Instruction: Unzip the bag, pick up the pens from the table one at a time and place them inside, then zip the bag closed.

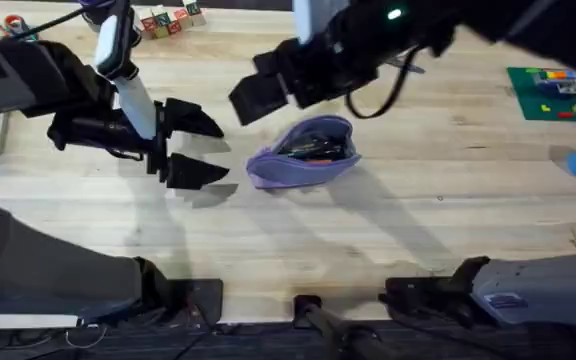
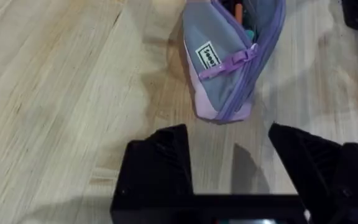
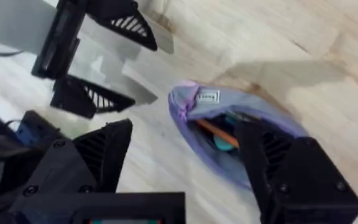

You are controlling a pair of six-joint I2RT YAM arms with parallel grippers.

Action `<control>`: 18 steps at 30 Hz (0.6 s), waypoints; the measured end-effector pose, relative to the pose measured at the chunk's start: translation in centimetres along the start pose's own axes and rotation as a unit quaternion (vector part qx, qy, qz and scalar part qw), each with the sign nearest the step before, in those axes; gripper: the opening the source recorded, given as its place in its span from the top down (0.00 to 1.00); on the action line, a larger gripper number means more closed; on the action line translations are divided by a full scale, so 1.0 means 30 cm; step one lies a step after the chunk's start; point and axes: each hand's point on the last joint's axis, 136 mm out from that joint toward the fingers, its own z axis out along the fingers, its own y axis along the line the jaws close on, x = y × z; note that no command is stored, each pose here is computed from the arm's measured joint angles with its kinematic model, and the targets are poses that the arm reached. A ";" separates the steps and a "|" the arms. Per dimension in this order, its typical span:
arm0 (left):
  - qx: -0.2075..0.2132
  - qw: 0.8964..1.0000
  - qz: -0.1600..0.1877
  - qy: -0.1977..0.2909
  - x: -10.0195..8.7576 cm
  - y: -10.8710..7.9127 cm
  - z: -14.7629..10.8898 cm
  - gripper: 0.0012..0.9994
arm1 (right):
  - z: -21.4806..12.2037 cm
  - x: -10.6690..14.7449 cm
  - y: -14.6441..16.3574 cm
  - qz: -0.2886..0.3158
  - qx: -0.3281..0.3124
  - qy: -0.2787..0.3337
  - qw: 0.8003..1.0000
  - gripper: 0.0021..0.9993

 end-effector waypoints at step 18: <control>0.000 1.000 0.000 0.000 0.000 0.000 0.000 0.18 | 0.209 0.023 0.032 -0.027 0.053 0.034 0.998 0.00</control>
